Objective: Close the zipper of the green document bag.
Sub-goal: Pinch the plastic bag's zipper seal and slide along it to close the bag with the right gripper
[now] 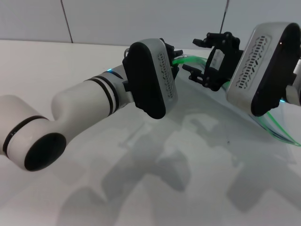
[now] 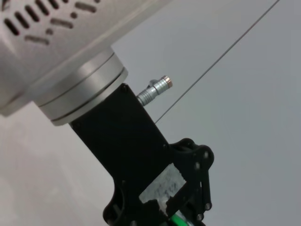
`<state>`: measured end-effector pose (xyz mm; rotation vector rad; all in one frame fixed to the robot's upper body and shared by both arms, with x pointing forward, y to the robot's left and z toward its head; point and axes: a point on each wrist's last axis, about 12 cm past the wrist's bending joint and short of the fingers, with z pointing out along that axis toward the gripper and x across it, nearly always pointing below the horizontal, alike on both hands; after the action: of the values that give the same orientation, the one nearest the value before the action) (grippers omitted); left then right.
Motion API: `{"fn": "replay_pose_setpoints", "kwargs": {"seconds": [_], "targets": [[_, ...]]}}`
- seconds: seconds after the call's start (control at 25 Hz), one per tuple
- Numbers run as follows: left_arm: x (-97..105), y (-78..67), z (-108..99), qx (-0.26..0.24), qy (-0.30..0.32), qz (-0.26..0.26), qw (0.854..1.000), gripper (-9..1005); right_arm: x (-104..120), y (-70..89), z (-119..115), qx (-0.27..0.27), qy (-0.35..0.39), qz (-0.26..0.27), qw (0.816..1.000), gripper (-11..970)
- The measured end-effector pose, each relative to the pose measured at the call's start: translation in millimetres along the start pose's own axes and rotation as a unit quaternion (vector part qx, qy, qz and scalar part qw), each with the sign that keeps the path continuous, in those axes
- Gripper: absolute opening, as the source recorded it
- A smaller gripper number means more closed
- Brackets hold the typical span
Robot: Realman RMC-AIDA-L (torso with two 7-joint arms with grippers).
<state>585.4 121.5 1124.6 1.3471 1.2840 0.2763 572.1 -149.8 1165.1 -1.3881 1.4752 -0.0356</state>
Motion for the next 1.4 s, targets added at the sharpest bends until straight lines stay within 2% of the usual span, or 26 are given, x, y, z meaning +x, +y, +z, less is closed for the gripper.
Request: {"fn": "replay_pose_setpoints", "kwargs": {"seconds": [1.4], "targets": [[-3, 0.1, 1, 0.001, -0.004, 0.008, 1.0, 52, -5, 7.5, 14, -0.008, -0.005, -0.01, 1.0, 519]]}}
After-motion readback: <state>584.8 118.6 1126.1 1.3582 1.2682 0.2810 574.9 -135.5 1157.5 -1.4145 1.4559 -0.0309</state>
